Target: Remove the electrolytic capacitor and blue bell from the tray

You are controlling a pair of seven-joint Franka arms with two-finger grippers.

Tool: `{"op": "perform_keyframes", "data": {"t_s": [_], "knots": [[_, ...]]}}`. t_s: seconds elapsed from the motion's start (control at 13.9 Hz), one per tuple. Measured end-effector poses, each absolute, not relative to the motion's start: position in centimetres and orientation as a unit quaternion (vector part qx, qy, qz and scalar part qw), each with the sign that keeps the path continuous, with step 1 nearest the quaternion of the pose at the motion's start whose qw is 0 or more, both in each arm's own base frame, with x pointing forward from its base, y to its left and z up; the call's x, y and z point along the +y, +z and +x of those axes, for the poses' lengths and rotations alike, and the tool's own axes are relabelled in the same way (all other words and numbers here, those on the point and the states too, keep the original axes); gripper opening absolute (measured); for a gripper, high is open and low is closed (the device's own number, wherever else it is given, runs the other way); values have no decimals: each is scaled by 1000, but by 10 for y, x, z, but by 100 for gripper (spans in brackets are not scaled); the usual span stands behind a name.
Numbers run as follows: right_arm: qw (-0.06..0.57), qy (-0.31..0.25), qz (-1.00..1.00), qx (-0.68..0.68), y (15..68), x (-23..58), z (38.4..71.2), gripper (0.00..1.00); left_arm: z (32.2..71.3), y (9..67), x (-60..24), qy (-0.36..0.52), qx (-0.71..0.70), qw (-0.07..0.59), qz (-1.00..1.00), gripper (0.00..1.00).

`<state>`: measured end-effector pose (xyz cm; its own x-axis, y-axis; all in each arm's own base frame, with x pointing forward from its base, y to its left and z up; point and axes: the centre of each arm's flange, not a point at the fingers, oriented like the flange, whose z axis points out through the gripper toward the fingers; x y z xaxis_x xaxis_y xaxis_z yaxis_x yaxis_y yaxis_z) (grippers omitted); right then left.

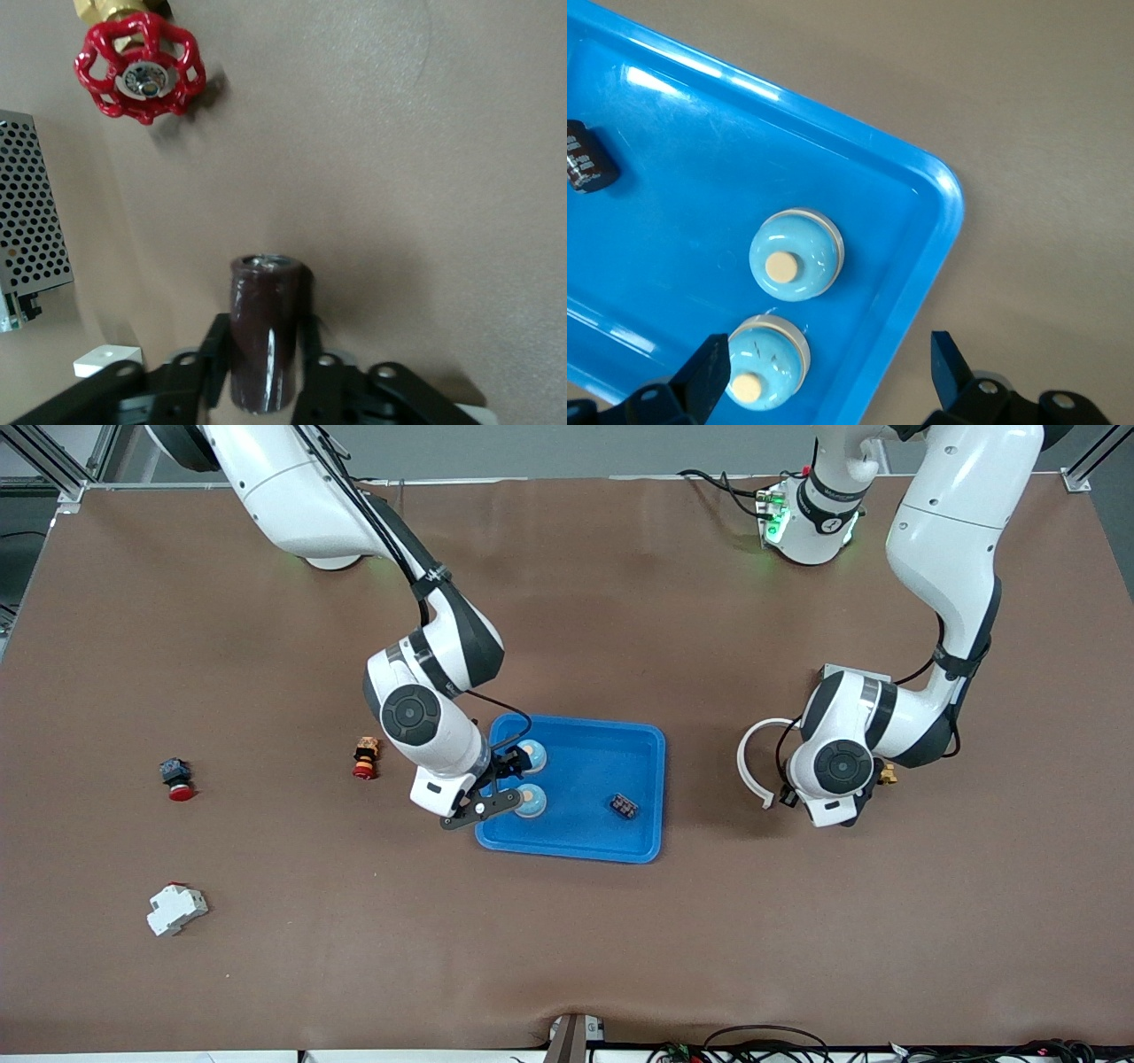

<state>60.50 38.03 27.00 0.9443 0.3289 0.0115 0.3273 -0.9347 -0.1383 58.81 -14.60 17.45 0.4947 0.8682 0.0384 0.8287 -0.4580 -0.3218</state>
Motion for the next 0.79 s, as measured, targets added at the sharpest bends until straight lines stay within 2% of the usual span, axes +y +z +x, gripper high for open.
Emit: {"op": "perform_keyframes", "data": {"t_s": [0.36, 0.43, 0.79], "knots": [[71, 5, -982, -173, 255, 395, 610, 100, 597, 208, -148, 46, -505, 137, -851, 96], [71, 4, -982, -174, 249, 398, 610, 100, 600, 223, -148, 40, -507, 135, -851, 100], [75, -11, -981, -180, 213, 413, 613, 100, 625, 295, -192, 15, -514, 77, -854, 100]]}}
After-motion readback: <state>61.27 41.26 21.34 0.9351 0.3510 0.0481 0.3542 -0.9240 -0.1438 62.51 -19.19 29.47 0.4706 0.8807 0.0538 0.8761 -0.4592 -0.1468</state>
